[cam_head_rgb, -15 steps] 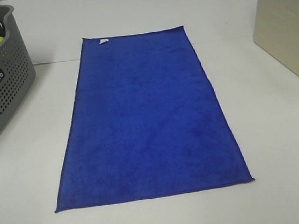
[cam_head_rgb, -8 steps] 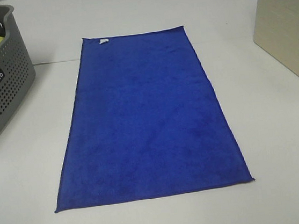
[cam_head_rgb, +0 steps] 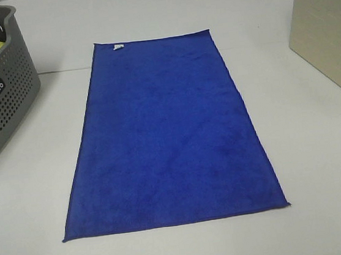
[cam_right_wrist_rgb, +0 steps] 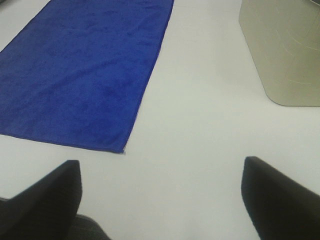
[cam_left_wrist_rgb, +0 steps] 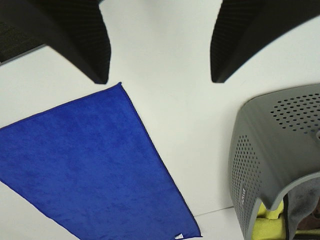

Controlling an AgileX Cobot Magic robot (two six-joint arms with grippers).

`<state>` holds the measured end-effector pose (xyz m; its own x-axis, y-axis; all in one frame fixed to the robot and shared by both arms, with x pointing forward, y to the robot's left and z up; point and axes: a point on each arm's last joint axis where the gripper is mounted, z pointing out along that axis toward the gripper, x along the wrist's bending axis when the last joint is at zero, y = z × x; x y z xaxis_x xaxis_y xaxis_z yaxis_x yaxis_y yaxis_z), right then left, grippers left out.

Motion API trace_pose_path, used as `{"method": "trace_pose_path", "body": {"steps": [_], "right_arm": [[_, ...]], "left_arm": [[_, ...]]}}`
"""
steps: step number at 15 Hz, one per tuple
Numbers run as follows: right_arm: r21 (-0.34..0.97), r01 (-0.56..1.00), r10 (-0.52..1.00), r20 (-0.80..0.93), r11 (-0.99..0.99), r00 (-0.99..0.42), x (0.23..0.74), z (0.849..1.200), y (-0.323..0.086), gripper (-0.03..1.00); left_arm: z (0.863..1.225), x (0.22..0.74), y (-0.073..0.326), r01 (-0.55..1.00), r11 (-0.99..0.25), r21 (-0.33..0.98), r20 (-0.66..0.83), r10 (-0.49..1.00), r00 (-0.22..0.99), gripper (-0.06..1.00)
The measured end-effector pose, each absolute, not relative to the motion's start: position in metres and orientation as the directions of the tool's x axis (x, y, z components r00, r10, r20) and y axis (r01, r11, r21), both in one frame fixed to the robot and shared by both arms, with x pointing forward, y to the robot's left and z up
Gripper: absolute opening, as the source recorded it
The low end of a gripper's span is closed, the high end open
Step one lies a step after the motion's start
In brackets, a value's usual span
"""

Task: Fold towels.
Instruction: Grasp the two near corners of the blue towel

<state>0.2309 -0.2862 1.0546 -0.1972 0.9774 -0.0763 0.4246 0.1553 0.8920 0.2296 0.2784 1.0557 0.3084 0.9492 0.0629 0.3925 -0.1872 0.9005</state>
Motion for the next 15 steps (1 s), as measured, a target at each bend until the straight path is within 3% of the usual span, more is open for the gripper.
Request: {"method": "trace_pose_path", "body": {"steps": [15], "right_arm": [[0.892,0.425,0.977,-0.076,0.155,-0.197,0.2309,1.0546,-0.2862,0.82]], "left_arm": [[1.0557,0.2296,0.2784,0.393,-0.187,0.900,0.063,0.949,0.308,0.57]]}}
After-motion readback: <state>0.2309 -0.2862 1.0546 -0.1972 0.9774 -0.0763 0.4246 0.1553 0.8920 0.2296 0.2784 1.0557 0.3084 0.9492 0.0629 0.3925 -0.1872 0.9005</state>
